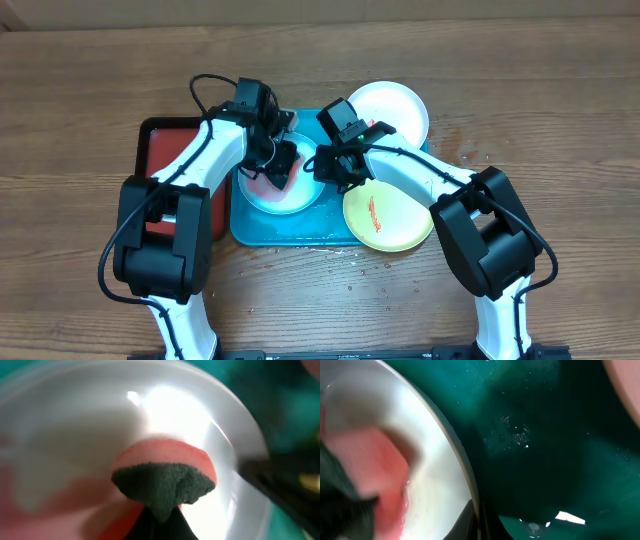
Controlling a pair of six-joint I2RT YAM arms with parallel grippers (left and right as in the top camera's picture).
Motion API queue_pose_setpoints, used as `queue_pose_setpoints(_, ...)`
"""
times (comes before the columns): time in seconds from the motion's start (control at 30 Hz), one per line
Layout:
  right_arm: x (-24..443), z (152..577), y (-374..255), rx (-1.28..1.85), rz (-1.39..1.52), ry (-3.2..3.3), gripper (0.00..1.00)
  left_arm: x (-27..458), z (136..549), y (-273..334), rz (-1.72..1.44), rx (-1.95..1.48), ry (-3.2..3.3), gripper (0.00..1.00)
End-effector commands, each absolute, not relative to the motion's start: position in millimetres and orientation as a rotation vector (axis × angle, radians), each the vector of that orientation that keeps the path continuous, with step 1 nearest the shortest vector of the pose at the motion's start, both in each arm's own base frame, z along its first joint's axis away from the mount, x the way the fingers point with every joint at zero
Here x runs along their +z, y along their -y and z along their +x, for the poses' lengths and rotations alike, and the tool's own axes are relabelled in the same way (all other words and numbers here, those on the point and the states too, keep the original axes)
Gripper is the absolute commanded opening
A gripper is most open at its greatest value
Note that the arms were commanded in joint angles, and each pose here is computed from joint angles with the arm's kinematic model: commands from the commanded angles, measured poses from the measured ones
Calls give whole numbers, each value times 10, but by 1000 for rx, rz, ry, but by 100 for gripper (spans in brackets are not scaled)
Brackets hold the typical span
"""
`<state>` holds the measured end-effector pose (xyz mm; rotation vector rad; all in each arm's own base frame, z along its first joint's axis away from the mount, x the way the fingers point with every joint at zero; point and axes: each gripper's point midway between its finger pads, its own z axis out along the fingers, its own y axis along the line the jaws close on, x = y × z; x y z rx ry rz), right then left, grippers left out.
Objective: Clean dirty plates on tray and stack at the side
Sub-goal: 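Scrub the light blue plate with the sponge in the left gripper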
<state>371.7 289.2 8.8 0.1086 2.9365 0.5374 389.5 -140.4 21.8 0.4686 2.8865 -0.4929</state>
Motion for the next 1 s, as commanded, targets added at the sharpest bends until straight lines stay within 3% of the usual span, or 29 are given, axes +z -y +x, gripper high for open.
queue_pose_setpoints(0.0, 6, 3726, -2863, 507, 109, -2949, 4, 272, 3754, 1594, 662, -667, -2832, 4)
queue_pose_setpoints(0.23, 9, 3734, -2869, 511, 108, -2944, 4, 354, 4204, 1609, 572, -579, -2687, 4)
queue_pose_setpoints(0.37, 6, 3727, -2864, 508, 108, -2948, 4, 409, 4595, 1411, 382, -367, -2618, 4)
queue_pose_setpoints(0.5, 5, 3725, -2862, 506, 108, -2949, 4, 381, 4717, 1045, 133, -116, -2635, 4)
queue_pose_setpoints(0.8, 3, 3733, -2853, 498, 110, -2946, 4, 120, 4028, 734, -35, 65, -2938, 4)
queue_pose_setpoints(0.97, 7, 3742, -2859, 502, 110, -2941, 4, 84, 3586, 989, 108, -179, -3122, 4)
